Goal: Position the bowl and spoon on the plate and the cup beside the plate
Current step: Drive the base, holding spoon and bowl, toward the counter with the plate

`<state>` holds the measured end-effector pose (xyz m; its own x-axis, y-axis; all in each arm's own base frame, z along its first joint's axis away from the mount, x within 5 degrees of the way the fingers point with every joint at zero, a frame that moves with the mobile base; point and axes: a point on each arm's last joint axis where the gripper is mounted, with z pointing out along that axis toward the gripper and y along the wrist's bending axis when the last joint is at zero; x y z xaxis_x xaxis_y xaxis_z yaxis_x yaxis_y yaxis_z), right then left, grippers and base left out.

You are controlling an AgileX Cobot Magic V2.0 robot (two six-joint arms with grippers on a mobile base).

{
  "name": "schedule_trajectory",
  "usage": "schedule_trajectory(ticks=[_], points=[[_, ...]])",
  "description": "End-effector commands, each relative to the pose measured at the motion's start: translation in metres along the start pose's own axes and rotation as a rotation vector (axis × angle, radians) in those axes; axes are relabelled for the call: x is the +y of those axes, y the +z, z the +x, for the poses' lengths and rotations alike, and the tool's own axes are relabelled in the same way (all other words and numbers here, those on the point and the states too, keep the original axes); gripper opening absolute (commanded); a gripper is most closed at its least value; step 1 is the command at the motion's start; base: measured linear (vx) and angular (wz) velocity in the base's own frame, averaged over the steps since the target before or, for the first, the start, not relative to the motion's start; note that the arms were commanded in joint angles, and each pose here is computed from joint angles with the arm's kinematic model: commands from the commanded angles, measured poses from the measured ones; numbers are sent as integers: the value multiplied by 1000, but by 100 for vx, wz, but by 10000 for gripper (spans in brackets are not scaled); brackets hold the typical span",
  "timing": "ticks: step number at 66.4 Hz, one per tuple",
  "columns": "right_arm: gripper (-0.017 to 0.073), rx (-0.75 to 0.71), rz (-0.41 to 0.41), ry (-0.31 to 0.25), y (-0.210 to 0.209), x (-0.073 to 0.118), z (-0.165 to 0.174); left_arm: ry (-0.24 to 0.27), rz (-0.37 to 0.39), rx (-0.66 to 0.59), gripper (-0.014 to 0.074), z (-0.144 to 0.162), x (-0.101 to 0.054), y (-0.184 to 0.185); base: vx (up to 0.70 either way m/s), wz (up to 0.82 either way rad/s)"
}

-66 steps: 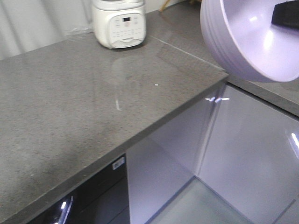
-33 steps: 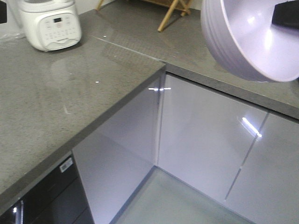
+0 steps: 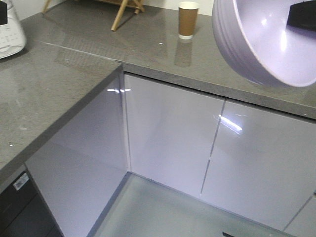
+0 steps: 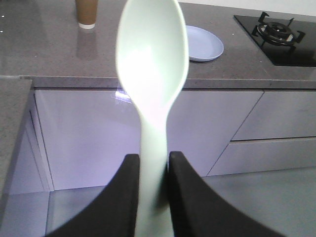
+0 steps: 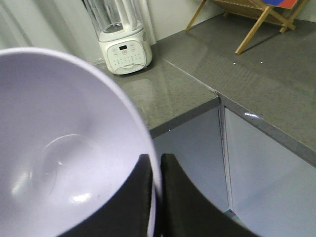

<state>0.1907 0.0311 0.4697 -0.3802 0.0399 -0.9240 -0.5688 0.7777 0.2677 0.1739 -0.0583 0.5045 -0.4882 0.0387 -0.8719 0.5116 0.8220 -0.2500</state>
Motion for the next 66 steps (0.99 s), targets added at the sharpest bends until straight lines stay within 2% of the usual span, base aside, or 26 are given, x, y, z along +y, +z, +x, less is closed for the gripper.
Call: schedule_trajectory(ticks=[1,66], points=[[-6,-90,-15,-15,-8,10,-12,3,27,-95,-6,-9,-9,-10,-6,-34],[-6,-90,-15,-16,-8,10,-12,3,27,-95,-6,-9,-9,-10,1,-19]])
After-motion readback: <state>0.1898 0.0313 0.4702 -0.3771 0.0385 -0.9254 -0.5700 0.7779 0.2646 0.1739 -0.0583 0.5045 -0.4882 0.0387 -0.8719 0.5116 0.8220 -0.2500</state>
